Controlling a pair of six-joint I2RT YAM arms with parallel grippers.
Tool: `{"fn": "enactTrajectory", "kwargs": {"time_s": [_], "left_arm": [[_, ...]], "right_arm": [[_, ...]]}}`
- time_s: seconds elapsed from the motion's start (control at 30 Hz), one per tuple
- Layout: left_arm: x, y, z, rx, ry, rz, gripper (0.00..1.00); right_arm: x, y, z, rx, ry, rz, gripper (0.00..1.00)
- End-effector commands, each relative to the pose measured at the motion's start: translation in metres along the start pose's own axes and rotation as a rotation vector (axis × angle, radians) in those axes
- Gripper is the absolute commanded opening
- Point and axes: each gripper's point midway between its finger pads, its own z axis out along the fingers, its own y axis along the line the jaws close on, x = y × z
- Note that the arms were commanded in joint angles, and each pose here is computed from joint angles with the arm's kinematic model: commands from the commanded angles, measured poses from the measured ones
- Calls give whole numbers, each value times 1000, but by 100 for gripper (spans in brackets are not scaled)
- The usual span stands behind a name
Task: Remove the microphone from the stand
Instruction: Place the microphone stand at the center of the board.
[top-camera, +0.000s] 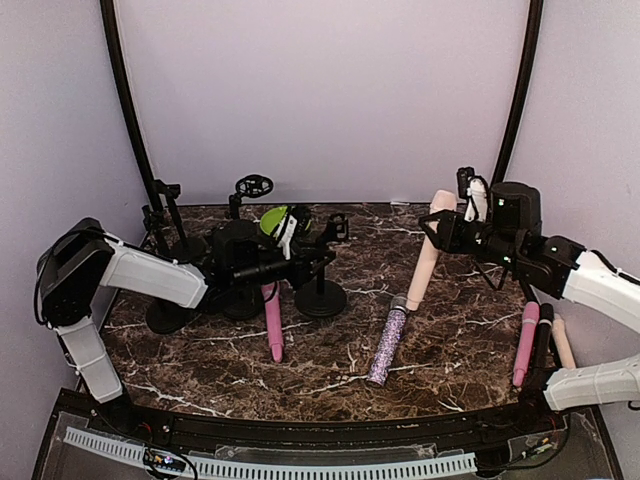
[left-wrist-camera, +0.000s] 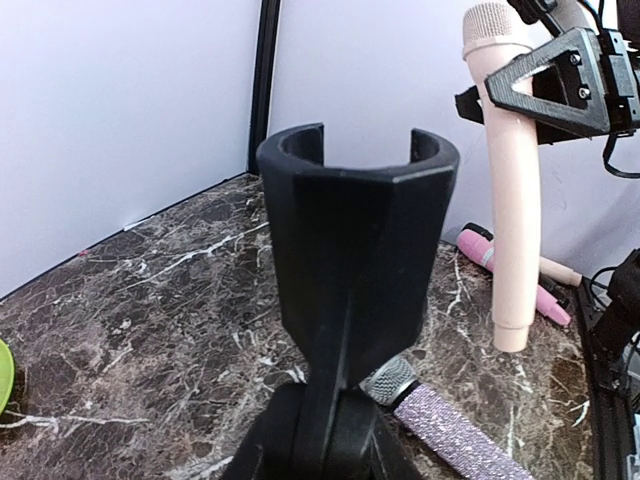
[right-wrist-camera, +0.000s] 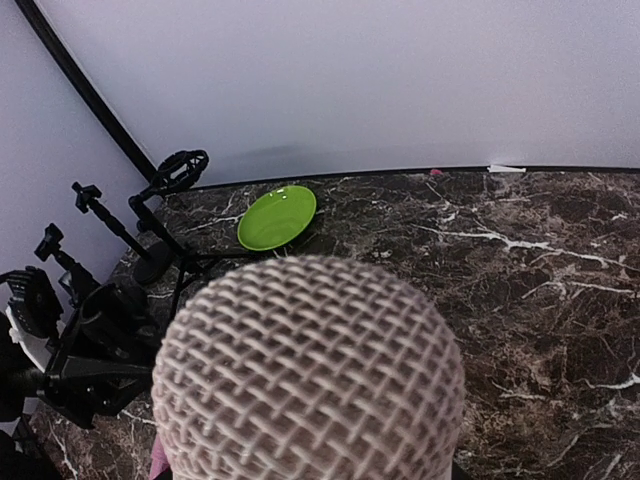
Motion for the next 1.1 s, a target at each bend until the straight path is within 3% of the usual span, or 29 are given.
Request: {"fn": "enactTrajectory", "kwargs": {"time_s": [0.0,0.3,0.5,1.07], "left_arm": [[-49,11,1,5,-218,115,0],[-38,35,5,10,-263,135,0],[-24,44,8,3,-232,122,0],[11,54,13,-9,-115,56,31]], "right_arm": [[4,-12,-7,30,2,44,0],[55,-30,1,59,130,113,0],[74,-35,3,68,171,152,0],[114,-58,7,128,203,246,0]]}}
